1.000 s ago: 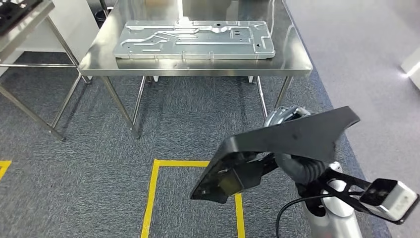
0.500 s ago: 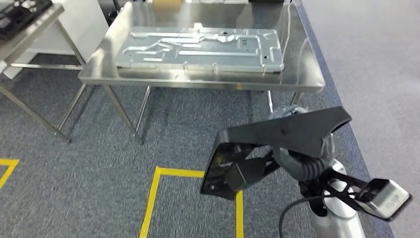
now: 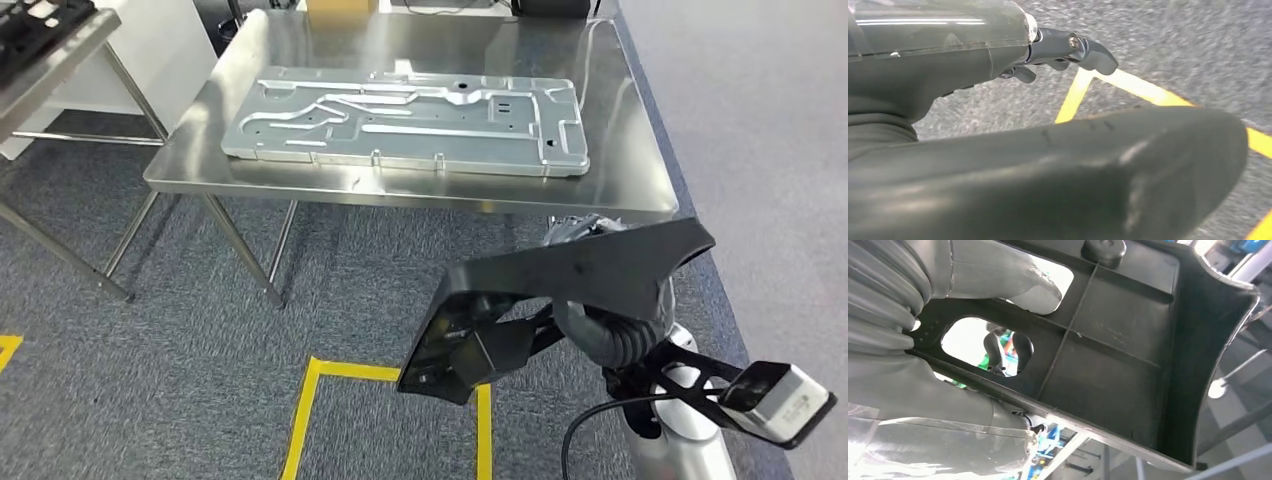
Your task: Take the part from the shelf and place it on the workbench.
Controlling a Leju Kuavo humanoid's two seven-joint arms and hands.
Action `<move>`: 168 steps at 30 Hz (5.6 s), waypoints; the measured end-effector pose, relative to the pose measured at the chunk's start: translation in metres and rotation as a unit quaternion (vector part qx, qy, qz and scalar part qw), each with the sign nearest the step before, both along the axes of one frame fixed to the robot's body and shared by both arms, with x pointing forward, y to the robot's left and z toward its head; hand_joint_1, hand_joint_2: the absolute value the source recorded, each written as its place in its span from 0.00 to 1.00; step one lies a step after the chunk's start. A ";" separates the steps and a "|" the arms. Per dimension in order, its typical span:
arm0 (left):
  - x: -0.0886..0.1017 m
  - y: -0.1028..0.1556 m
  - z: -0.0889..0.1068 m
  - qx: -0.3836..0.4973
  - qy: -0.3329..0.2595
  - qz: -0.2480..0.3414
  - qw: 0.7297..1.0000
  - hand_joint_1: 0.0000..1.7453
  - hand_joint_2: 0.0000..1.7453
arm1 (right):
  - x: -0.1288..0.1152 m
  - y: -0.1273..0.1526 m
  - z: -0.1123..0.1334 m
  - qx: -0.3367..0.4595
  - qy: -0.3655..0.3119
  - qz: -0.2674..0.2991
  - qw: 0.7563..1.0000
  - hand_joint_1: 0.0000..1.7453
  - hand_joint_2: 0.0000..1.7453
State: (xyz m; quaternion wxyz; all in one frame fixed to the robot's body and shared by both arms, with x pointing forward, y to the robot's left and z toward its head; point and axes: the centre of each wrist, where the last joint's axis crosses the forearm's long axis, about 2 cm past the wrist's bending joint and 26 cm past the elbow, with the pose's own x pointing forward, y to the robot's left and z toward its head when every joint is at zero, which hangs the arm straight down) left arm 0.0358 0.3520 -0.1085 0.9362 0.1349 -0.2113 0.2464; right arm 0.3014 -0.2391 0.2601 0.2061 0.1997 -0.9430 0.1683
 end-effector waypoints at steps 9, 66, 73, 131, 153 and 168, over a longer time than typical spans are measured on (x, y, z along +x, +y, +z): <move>0.000 -0.003 0.000 -0.003 -0.002 0.000 1.000 0.00 0.00 | -0.002 -0.002 -0.005 -0.001 0.006 0.000 1.000 0.73 1.00; 0.007 -0.011 0.000 -0.021 -0.038 -0.001 0.999 0.00 0.00 | 0.040 -0.053 0.088 -0.041 -0.098 -0.088 0.990 0.73 1.00; 0.007 -0.010 0.000 -0.018 -0.042 -0.002 0.999 0.00 0.00 | 0.046 -0.060 0.089 -0.046 -0.095 -0.098 0.990 0.73 1.00; 0.020 -0.013 0.001 -0.022 -0.061 -0.048 0.997 0.00 0.00 | 0.192 0.038 0.048 -0.629 -0.026 -0.416 0.656 0.73 1.00; 0.022 -0.016 0.001 -0.017 -0.088 -0.068 0.994 0.00 0.50 | 0.140 0.178 0.007 -0.707 0.067 -0.361 0.605 0.00 0.00; 0.030 -0.023 0.001 -0.033 -0.084 -0.096 0.991 0.00 0.00 | 0.145 0.165 0.002 -0.514 0.290 -0.186 0.786 0.00 0.00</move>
